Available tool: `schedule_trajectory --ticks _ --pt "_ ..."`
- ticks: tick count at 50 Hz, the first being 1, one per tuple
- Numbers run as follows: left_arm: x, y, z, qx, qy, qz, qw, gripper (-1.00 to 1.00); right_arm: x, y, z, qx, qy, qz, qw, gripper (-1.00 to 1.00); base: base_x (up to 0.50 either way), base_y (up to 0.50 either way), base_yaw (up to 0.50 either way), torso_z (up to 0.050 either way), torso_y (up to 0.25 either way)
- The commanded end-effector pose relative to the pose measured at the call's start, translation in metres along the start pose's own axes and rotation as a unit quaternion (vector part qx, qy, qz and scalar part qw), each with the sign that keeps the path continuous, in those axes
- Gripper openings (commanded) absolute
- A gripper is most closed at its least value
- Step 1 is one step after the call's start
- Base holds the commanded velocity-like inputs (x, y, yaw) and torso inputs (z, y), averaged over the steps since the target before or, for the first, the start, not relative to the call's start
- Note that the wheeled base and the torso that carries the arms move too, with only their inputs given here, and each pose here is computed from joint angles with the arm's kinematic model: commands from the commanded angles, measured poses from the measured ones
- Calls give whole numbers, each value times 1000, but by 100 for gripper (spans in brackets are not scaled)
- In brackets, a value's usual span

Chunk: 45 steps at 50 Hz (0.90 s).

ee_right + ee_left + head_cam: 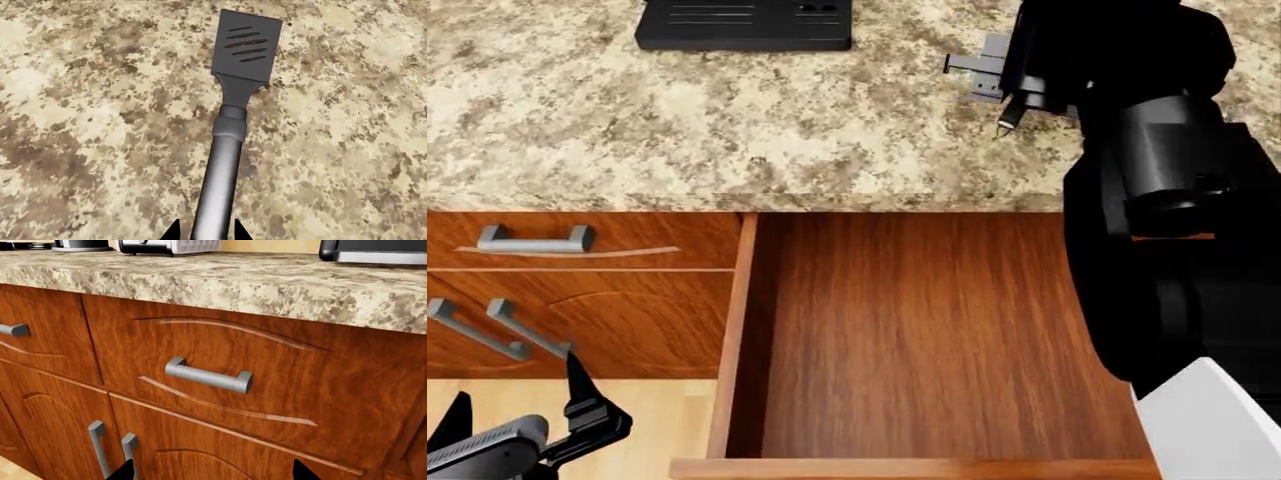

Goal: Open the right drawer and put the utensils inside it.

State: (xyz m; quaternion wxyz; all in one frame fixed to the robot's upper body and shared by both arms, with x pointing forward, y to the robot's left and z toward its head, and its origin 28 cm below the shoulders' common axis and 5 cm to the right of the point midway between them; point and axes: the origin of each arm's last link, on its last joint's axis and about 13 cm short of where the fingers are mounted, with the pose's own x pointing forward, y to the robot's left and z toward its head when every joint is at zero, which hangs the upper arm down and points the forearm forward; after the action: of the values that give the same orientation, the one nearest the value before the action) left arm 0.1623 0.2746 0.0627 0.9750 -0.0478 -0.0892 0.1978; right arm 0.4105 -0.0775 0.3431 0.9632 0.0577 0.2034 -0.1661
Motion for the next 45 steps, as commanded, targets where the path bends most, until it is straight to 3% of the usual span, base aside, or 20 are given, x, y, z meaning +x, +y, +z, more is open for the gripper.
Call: schedule_trajectory --ticks 1,24,40,45 --pt "0 -2 3 -4 -6 -3 1000 100 15 -4 -26 -25 49 -37 998 -100 0 0 0 0 0" --pt "-3 -6 14 -9 -9 -2 1000 100 13 -5 -19 -39 28 -41 998 -100 1 0 0 0 68" --pt "-4 -5 15 -6 -11 -3 1000 100 7 -5 -9 -49 5 -36 998 -100 1 0 0 0 248" --pt "-3 -1 10 -6 -13 -2 1000 100 8 -7 -8 -70 -3 -26 997 -100 0 0 0 0 24"
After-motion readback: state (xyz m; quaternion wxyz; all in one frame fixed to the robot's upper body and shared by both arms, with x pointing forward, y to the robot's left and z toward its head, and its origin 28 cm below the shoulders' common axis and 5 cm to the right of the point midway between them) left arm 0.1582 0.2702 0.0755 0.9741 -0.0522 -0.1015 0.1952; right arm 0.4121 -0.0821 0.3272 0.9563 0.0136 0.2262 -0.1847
